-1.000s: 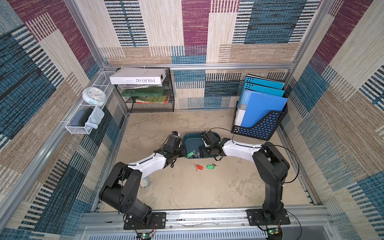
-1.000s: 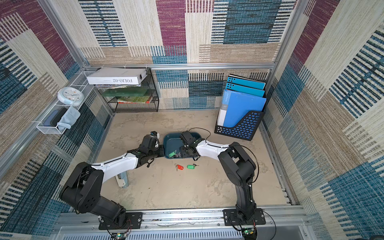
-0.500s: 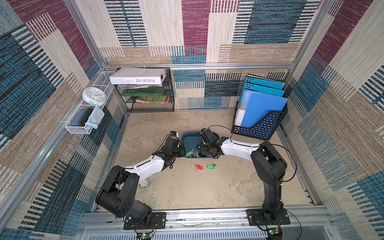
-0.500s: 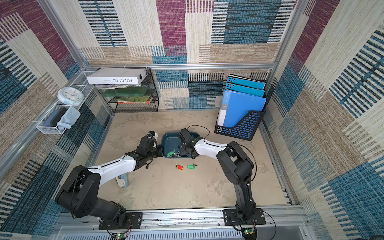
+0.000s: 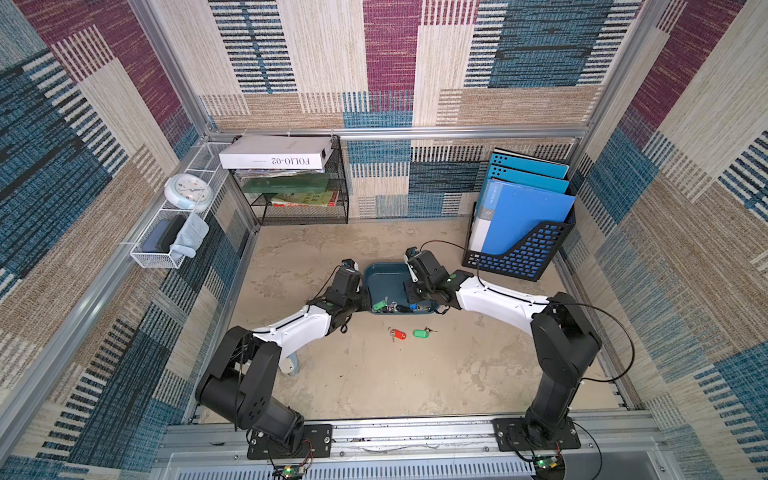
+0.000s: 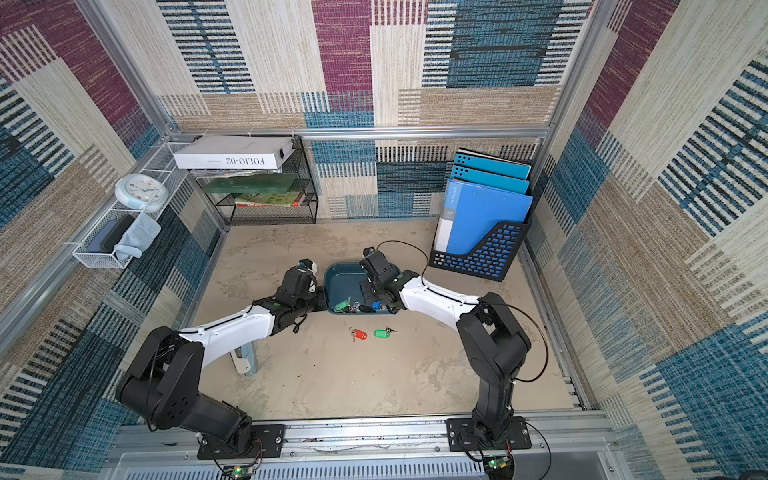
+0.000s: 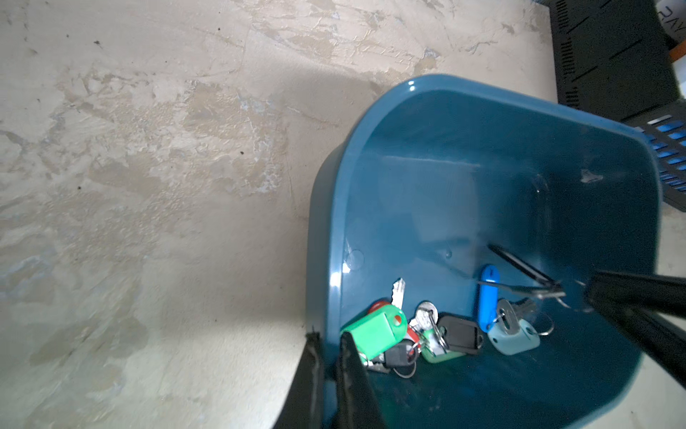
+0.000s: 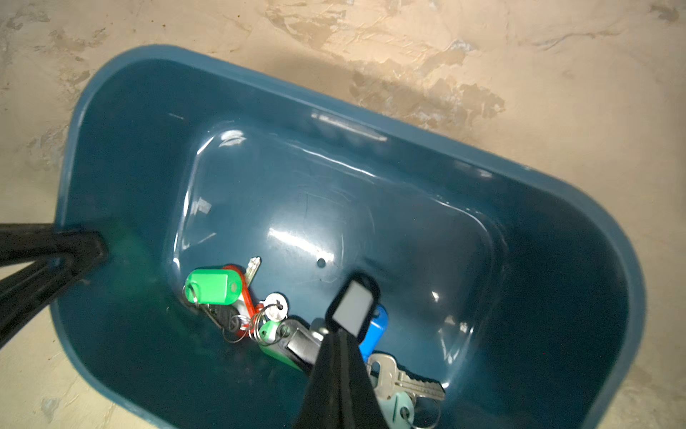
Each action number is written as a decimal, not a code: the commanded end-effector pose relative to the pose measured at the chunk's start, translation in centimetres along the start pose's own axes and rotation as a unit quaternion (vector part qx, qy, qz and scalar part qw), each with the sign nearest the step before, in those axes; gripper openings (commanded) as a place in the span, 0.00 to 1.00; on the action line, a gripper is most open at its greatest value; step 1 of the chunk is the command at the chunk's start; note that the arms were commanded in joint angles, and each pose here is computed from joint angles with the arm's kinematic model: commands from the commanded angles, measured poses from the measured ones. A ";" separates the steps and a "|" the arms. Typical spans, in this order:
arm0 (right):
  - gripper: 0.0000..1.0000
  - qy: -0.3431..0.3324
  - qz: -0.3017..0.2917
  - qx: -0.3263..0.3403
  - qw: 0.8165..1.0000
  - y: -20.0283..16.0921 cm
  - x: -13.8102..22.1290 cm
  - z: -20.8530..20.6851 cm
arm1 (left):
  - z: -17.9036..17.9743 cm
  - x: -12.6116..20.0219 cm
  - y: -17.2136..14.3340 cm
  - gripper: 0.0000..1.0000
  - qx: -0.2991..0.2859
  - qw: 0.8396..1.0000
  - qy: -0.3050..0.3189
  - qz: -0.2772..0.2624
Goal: Take the keys out of the storage box
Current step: Pick up the key from the storage box, then place the storage box at the center of the board, then place the key at the center of the board.
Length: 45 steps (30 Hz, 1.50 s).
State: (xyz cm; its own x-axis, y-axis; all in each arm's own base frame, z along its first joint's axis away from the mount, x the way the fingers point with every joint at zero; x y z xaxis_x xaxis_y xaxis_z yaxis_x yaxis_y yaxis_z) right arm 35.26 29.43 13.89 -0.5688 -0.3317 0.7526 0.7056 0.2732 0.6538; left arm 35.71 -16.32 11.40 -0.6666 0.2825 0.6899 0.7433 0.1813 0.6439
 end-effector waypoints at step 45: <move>0.00 0.262 -0.095 0.089 0.956 -7.3 1.7 13.8 | 1.5 -2.0 -0.6 0.31 0.064 0.989 0.057 0.123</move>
State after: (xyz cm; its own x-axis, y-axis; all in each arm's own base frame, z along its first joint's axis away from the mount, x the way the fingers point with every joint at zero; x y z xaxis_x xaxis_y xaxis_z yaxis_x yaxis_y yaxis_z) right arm 22.24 38.81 11.00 -0.3050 -0.7905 0.5311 0.5189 0.3297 0.7887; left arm 36.85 -15.55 9.23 -0.4765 0.2205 0.8511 0.8705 0.2542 0.4215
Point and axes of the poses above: each gripper's point midway between its finger pads, its own x axis back along the fingers, its own z axis along the line the jaws close on, y = z × x, the point moved 3 cm from there along x, back along the fingers, and after that the axes turned 1 degree about x, right-handed, at the moved point
